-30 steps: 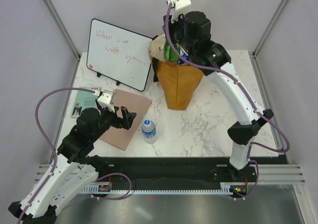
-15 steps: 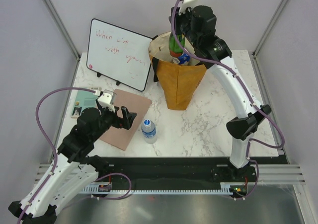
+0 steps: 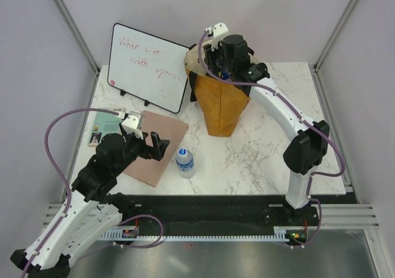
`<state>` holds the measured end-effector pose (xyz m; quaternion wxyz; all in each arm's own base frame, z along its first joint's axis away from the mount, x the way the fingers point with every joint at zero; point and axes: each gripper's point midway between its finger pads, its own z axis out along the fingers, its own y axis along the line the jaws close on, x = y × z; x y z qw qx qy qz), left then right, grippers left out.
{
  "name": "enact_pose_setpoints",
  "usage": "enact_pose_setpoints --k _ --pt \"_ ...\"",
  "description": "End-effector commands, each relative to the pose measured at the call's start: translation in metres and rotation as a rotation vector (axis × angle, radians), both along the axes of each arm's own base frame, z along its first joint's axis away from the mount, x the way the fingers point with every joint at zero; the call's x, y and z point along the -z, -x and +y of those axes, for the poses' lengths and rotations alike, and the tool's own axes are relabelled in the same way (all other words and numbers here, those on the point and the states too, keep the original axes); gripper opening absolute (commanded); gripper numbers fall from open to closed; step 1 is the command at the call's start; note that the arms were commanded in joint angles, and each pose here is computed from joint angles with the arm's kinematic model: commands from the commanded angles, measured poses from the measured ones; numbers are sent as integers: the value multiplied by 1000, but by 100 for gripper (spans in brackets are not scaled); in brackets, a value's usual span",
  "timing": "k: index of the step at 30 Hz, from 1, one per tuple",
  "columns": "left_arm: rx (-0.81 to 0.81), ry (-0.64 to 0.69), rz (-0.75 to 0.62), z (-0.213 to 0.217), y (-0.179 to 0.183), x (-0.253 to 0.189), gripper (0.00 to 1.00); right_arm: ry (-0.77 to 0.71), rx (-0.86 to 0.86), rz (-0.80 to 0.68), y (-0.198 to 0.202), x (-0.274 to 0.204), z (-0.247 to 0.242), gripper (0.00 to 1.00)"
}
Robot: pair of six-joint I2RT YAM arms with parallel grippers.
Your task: Place the beverage into the canvas bag
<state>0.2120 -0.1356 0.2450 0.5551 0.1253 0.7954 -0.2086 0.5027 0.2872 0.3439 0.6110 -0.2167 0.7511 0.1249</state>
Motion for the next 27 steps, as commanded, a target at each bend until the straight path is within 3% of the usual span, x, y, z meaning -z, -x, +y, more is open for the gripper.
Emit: enact_pose_setpoints --k 1,9,16,27 --pt "11 -4 -39 -2 -3 -7 100 -199 -59 -300 39 -127 -9 0" --pt "9 -5 -37 -2 -3 -6 100 -172 -85 -257 48 -95 -10 0" --pt "14 -6 -34 -3 -3 -5 100 -139 -31 -319 43 -118 -22 0" --pt "15 -3 -35 -3 -3 -6 100 -65 23 -268 46 -88 -39 0"
